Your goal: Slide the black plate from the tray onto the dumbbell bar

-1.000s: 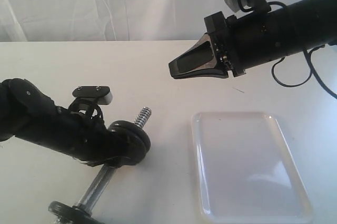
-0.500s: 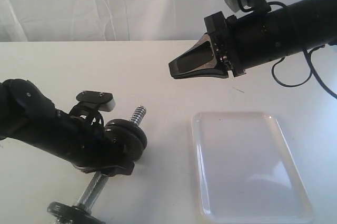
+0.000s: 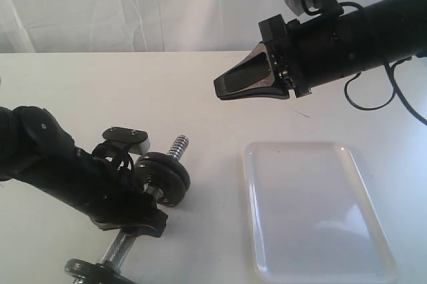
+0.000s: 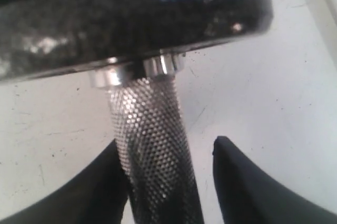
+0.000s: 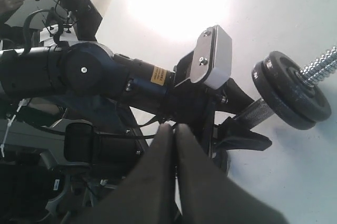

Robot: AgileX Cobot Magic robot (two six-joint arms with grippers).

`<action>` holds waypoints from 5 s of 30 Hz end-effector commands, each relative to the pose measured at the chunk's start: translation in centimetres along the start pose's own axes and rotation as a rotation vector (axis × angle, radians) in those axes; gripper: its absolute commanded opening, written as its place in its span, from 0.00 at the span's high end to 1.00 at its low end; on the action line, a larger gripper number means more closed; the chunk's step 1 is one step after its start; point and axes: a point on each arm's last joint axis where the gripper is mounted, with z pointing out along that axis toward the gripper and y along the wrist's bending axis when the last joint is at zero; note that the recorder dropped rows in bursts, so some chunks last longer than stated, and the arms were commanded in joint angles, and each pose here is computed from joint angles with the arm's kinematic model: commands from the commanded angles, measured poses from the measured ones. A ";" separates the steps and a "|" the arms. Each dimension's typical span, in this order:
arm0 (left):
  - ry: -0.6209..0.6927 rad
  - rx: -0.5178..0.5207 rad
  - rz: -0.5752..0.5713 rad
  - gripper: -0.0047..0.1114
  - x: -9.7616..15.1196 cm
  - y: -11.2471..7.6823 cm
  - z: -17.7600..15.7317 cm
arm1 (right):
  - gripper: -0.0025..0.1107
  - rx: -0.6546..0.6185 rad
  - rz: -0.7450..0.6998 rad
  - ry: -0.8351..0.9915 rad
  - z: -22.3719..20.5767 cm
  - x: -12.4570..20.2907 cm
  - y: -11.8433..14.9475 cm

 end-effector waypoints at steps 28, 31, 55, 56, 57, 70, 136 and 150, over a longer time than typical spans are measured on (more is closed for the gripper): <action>-0.074 0.131 -0.148 0.96 -2.4 -1.6 -0.8 | 0.98 0.012 -0.073 -0.029 -1.5 0.1 2.6; -0.091 0.143 -0.161 0.96 -2.9 -1.8 -1.0 | 0.98 0.026 -0.055 -0.039 -2.0 0.1 2.4; -0.285 0.233 -0.360 0.96 -6.8 -2.7 -2.6 | 0.98 0.059 -0.016 -0.075 -3.3 -0.1 1.7; -0.287 0.230 -0.361 0.96 -6.8 -2.7 -2.6 | 0.98 0.059 -0.016 -0.075 -3.3 -0.1 1.7; -0.287 0.229 -0.368 0.96 -6.8 -2.6 -2.5 | 0.98 0.059 -0.016 -0.075 -3.3 -0.1 1.7; -0.294 0.216 -0.414 0.96 -6.8 -2.4 -2.5 | 0.98 0.059 -0.016 -0.075 -3.3 -0.1 1.7; -0.194 0.183 -0.460 0.58 -5.5 -1.4 0.2 | 0.98 0.059 -0.042 -0.088 -3.7 0.0 2.6; -0.192 0.179 -0.453 0.57 -5.5 -1.4 0.2 | 0.98 0.059 -0.042 -0.088 -3.7 0.0 2.6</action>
